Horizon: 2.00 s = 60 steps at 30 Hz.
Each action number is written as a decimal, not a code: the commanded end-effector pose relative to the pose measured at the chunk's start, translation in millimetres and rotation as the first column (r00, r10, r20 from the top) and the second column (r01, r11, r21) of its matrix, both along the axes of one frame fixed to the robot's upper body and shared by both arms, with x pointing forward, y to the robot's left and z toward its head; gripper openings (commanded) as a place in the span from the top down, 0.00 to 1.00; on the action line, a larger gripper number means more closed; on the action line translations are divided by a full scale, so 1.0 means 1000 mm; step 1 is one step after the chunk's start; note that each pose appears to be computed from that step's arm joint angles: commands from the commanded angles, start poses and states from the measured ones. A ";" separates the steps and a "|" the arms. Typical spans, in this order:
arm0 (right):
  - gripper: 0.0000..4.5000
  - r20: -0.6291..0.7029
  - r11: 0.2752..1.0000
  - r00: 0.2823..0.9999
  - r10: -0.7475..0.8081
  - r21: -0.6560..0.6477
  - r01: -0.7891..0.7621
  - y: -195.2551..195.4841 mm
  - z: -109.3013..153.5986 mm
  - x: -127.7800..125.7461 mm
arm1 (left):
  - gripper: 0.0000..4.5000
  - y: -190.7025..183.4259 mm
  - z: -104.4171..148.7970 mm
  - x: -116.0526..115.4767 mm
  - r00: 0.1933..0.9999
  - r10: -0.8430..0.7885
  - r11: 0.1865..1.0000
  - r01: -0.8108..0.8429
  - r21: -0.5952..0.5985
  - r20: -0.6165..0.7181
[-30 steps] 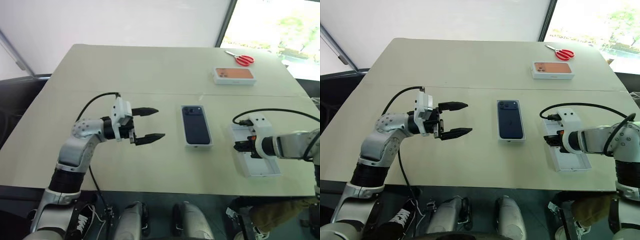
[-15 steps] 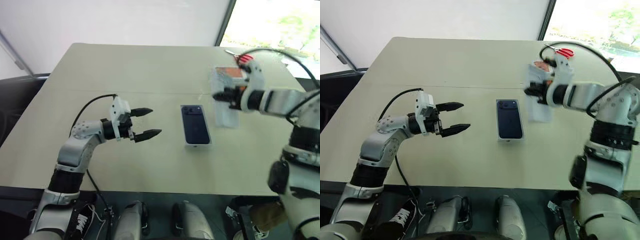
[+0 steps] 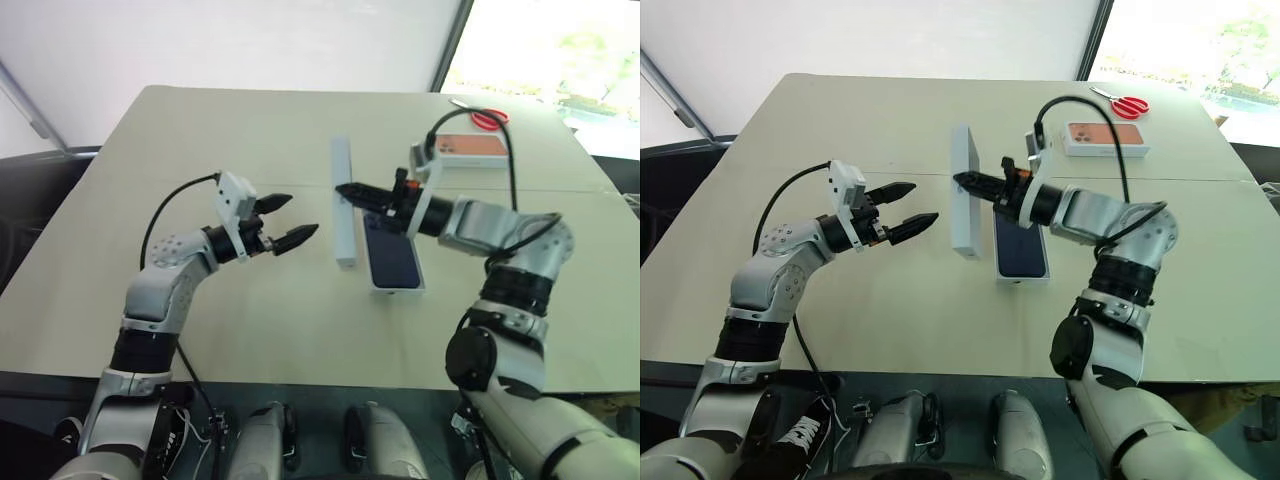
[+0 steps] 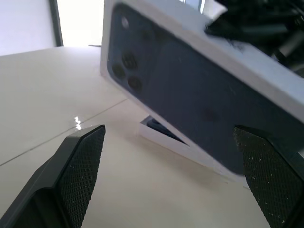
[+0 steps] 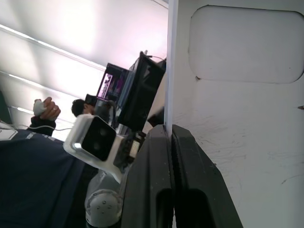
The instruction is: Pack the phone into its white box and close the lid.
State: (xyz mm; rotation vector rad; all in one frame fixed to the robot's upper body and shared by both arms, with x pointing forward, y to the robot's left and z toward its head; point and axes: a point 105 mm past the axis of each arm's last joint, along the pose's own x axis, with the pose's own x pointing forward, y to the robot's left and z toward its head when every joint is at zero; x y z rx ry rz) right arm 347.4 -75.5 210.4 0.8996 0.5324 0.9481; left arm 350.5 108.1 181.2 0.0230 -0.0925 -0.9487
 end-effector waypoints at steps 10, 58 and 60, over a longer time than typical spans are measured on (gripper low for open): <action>1.00 -0.102 0.995 0.990 -0.097 -0.036 0.094 -0.010 -0.038 0.015 | 0.99 -0.017 -0.017 0.002 0.997 0.040 0.996 -0.046 -0.082 -0.070; 0.01 0.627 0.613 0.778 0.051 -0.634 0.471 -0.144 -0.015 0.037 | 1.00 -0.133 -0.052 0.026 0.991 -0.074 0.995 0.066 -0.072 -0.115; 0.01 0.628 0.598 0.773 0.089 -0.654 0.463 -0.144 -0.020 0.034 | 1.00 -0.131 -0.050 0.028 0.992 -0.069 0.995 0.061 -0.076 -0.106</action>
